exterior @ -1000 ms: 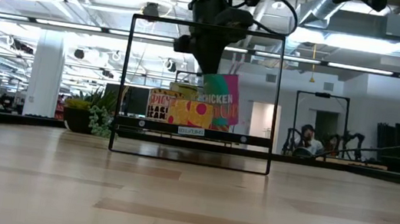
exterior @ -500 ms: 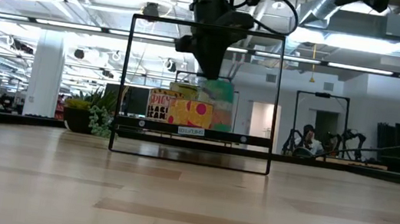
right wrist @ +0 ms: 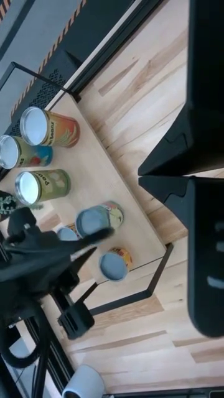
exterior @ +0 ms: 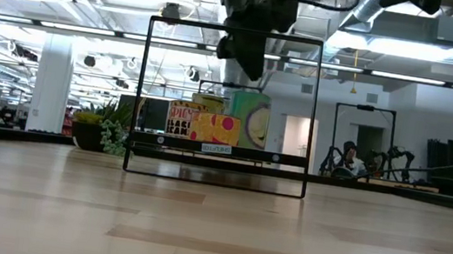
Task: Pick and place cans onto a shelf
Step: Put the canned chicken soup on the shelf
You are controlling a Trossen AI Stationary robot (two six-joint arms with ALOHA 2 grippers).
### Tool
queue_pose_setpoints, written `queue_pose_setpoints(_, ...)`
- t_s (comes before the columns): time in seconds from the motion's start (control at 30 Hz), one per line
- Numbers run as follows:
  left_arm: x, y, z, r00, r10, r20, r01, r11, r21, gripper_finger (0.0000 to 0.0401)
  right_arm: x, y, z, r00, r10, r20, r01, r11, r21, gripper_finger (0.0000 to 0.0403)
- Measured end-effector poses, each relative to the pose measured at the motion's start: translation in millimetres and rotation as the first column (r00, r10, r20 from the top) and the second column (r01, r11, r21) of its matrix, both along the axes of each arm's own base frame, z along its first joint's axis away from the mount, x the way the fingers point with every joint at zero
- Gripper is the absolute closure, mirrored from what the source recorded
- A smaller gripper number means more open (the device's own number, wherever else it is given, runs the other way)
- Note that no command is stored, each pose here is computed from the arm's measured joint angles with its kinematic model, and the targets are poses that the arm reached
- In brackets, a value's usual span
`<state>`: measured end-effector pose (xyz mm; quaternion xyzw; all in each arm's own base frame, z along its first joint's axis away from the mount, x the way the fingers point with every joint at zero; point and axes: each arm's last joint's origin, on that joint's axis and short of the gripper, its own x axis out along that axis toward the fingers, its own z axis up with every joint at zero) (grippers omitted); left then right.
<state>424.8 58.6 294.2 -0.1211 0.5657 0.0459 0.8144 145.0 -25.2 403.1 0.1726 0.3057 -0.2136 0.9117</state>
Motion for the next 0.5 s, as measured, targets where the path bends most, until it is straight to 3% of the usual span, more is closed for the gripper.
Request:
queue_pose_setpoints(0.33, 1, -5, 0, 0.994, -0.110, 0.015, 0.110, 0.994, -0.017, 0.0356, 0, 0, 0, 1.000, -0.002, -0.004, 0.002, 1.000, 0.003, 0.0377)
queue_pose_setpoints(0.5, 1, -6, -14, 0.992, -0.126, -0.009, 0.126, 0.990, -0.057, 0.0356, 0, 0, 0, 1.000, -0.002, -0.004, 0.002, 1.000, 0.003, 0.0378)
